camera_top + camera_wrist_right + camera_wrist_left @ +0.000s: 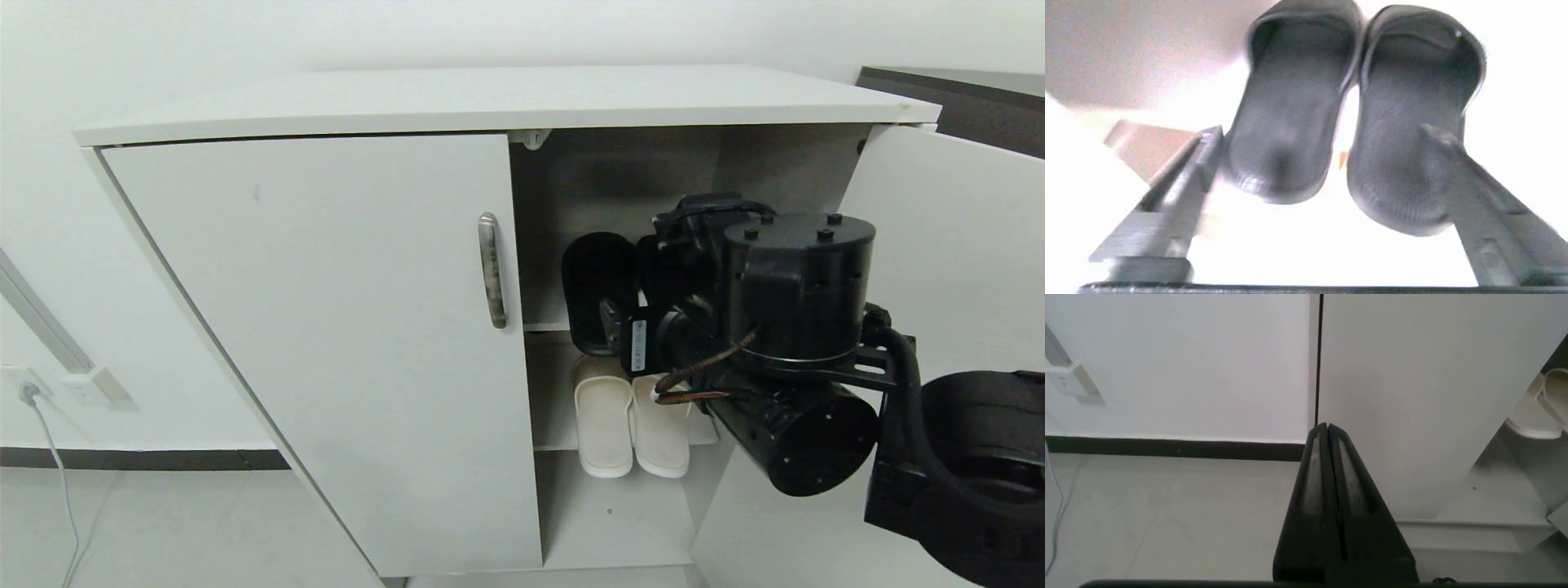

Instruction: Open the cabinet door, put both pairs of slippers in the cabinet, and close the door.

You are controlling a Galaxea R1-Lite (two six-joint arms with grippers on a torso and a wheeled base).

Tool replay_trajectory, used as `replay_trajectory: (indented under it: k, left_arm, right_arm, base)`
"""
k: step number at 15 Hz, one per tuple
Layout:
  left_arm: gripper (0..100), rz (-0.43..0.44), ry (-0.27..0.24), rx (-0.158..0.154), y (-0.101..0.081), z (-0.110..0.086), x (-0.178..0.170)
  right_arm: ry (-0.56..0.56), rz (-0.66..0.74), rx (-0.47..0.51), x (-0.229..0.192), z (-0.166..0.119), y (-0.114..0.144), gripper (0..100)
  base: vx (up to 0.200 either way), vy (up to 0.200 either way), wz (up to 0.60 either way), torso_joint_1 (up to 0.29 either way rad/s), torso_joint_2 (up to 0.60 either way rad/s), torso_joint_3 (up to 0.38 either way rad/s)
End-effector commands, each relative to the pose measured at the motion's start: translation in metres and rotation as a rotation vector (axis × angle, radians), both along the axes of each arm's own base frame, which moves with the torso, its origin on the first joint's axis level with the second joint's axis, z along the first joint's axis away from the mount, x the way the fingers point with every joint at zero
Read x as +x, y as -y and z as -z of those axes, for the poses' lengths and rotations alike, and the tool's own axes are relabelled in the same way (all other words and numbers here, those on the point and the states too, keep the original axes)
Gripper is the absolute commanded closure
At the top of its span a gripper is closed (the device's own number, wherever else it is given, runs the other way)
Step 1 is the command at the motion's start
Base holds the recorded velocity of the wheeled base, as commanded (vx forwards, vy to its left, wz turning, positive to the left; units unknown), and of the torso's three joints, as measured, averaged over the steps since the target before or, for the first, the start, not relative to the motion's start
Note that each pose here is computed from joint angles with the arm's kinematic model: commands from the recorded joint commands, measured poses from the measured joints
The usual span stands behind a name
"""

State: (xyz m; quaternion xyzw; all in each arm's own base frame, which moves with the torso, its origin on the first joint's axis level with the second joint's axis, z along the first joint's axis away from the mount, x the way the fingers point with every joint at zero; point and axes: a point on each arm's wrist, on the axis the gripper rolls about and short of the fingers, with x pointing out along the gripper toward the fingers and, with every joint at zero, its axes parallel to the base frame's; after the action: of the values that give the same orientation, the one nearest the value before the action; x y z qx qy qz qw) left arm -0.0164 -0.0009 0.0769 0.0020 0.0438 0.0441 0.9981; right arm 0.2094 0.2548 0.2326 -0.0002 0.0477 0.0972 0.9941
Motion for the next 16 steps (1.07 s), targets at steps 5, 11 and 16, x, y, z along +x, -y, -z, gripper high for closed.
replay_trajectory:
  k: [5,11,16]
  left_arm:
    - [100,0.0,0.002,0.0,0.0,-0.0003,-0.0001]
    - [100,0.003,0.002,-0.001,0.0001,-0.0003,-0.0001]
    - [100,0.003,0.002,-0.001,0.0001,-0.0003,-0.0001]
  right_arm:
    - [-0.017,-0.075,-0.01,-0.0063,0.0071,0.0017,100]
    - [-0.019,-0.069,-0.014,-0.0062,0.0081,0.0017,100]
    - [-0.028,-0.069,-0.014,-0.0078,0.0111,0.0038,100]
  base:
    - [0.0,0.0,0.0,0.0,0.0,0.0]
    - [-0.1,0.0,0.0,0.004,0.0,0.001]
    - [-0.2,0.0,0.0,0.0,0.0,0.0]
